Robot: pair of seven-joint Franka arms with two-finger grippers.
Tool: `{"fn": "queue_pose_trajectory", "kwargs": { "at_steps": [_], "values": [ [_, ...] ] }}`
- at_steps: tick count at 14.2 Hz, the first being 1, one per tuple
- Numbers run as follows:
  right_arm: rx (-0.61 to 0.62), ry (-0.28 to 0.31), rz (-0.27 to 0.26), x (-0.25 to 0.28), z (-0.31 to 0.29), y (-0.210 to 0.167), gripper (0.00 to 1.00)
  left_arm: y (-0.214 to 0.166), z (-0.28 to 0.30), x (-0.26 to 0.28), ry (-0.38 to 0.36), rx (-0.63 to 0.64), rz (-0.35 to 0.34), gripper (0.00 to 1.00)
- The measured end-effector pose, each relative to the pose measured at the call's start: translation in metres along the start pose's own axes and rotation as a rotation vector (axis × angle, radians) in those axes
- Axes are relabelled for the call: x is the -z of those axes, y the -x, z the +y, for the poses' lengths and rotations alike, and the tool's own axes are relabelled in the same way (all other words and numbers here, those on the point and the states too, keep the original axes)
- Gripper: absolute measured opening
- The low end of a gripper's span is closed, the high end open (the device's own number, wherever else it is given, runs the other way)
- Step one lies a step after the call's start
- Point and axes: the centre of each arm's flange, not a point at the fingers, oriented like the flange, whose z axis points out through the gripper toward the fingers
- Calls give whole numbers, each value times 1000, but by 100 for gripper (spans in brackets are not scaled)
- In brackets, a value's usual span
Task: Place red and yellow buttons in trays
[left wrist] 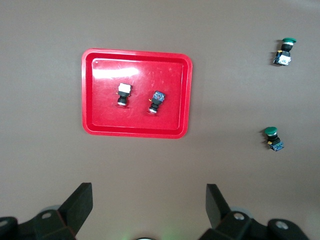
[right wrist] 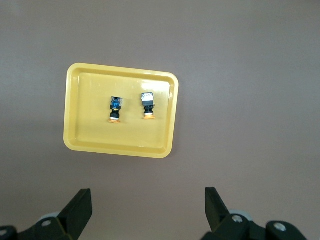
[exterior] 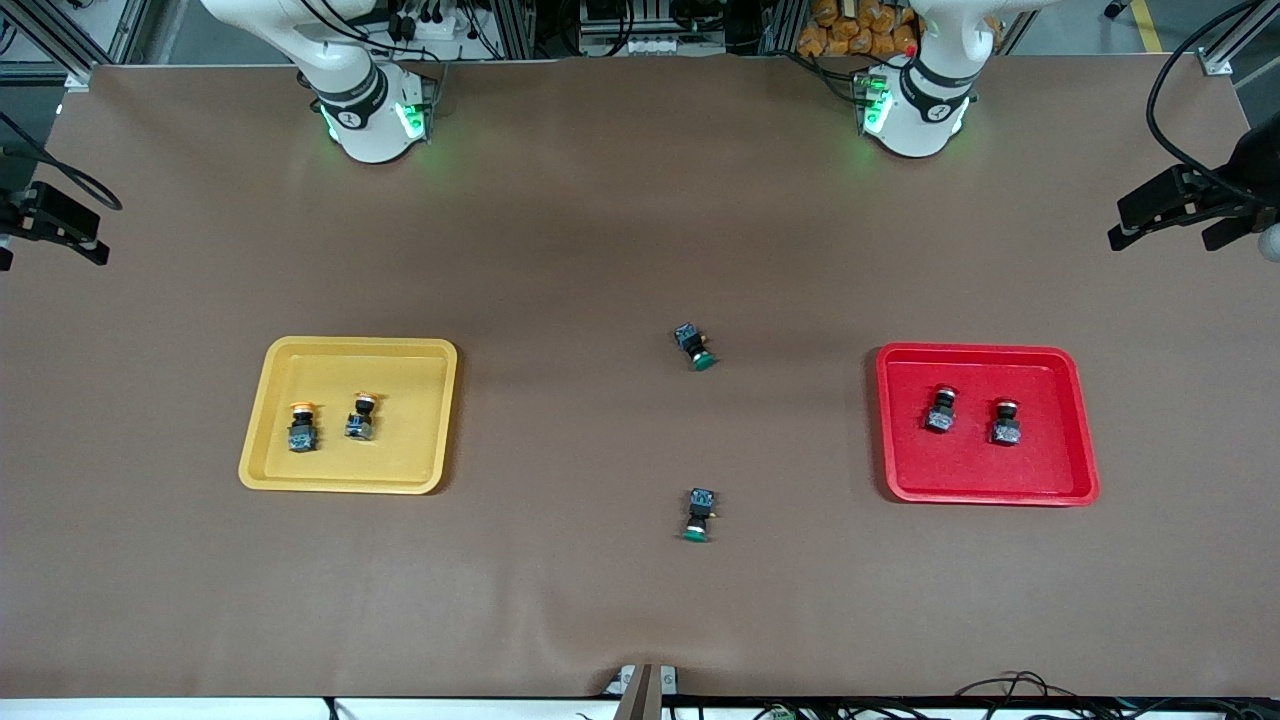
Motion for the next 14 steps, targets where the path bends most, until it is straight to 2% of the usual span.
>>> {"fn": "queue_pose_trajectory", "kwargs": {
  "at_steps": [7, 11, 14],
  "values": [
    [-2, 0, -6, -3, 1, -2, 100, -4, -25, -2, -1, 51, 16, 100],
    [-4, 0, -12, -7, 2, -3, 100, -3, 4, -3, -3, 8, 19, 100],
    [-4, 0, -13, -7, 2, -4, 100, -4, 3, -4, -3, 9, 17, 100]
  ]
}}
